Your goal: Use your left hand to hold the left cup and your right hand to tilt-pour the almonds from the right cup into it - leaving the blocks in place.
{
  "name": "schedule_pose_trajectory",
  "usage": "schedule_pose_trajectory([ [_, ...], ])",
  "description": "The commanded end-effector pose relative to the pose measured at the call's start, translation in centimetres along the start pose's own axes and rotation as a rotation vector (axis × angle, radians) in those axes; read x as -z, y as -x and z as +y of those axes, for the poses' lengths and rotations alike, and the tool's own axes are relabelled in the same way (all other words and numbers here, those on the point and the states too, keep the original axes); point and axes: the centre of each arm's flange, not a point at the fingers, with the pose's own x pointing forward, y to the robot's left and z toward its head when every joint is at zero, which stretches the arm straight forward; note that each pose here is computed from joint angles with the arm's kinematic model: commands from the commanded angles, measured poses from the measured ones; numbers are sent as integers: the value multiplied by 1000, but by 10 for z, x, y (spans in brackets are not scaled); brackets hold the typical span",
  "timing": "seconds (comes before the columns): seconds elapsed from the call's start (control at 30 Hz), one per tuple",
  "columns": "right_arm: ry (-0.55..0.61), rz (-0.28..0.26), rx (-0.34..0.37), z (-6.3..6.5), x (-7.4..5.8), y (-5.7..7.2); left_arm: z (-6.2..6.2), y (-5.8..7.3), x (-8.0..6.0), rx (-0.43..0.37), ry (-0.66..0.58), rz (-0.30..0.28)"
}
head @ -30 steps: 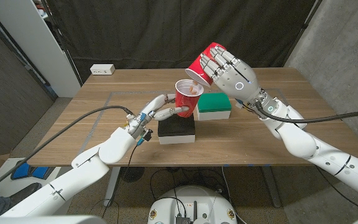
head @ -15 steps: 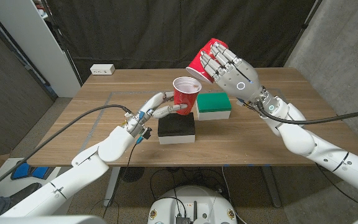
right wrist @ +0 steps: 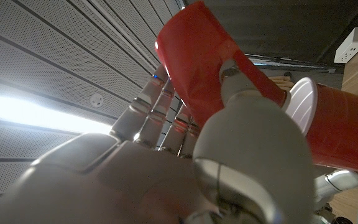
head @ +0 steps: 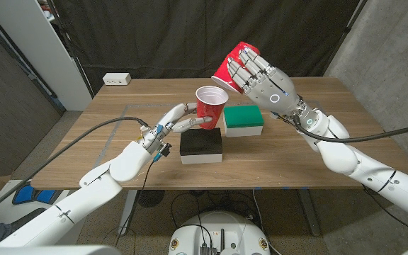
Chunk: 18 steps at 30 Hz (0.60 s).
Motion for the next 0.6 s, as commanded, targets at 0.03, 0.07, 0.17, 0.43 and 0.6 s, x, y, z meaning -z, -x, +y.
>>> schedule_pose_trajectory([
  [0.03,19,-13,31,1,-2,-7,0,1,0,48,7,-9],
  [0.07,16,-7,32,1,-1,-7,0,1,0,52,9,-10],
  [0.17,9,14,24,3,3,-3,-1,0,2,59,19,-11],
  [0.43,7,37,20,16,16,0,-5,-2,-1,49,27,-19],
  [0.6,9,56,31,15,17,-5,-5,-4,-2,40,24,-21],
])
